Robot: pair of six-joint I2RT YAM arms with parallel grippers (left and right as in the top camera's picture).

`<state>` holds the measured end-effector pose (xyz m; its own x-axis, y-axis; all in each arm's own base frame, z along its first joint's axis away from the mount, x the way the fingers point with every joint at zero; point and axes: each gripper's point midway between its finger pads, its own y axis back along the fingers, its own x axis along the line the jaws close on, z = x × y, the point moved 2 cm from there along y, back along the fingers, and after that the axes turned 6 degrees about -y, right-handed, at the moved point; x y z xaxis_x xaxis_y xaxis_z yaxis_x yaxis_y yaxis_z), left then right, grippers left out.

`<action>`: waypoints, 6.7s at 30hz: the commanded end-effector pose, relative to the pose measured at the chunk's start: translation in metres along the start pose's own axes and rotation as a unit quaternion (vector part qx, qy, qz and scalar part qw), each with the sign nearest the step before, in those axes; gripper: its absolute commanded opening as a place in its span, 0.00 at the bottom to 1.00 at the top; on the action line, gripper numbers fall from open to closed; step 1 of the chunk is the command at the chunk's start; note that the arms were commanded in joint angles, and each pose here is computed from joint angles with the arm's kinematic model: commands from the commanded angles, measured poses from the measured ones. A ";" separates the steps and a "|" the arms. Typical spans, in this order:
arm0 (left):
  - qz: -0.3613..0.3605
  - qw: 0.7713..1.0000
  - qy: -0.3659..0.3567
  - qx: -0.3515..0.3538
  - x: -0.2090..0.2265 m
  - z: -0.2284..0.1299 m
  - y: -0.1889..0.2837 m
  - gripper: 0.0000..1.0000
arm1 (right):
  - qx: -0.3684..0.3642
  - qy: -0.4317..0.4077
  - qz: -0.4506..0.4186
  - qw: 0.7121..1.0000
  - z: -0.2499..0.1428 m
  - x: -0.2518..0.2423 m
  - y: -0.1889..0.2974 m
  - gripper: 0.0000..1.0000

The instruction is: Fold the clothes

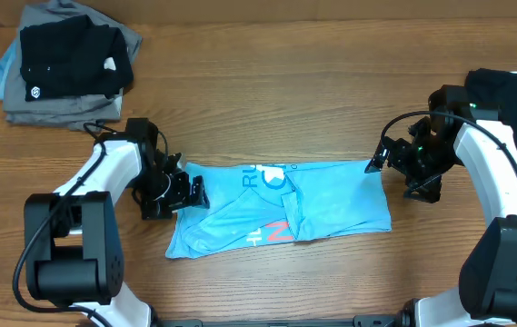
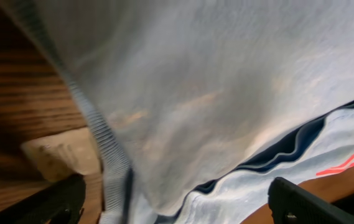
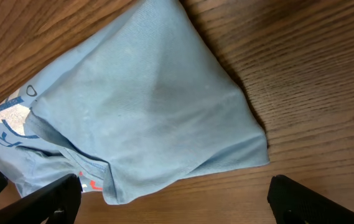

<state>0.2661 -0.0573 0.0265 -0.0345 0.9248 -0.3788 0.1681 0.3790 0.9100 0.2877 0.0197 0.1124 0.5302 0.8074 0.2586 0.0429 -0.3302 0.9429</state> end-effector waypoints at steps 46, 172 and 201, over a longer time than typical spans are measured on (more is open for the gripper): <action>0.199 0.973 0.092 -0.074 -0.051 0.049 0.149 0.04 | -0.019 0.071 0.056 0.996 -0.003 0.036 -0.017 1.00; -0.059 0.944 -0.320 -0.058 -0.280 -0.031 0.043 0.93 | -0.085 0.070 0.148 0.983 0.036 0.075 0.019 1.00; 0.124 0.984 0.076 -0.102 -0.041 0.015 0.108 1.00 | -0.063 0.106 0.040 0.992 -0.051 0.178 -0.074 1.00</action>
<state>0.3052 -0.0578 0.1488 -0.1576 0.9773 -0.1416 -0.0323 0.1383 0.9899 0.3270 0.2122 0.1066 0.2550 0.8929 0.3711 -0.1068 -0.3554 0.9286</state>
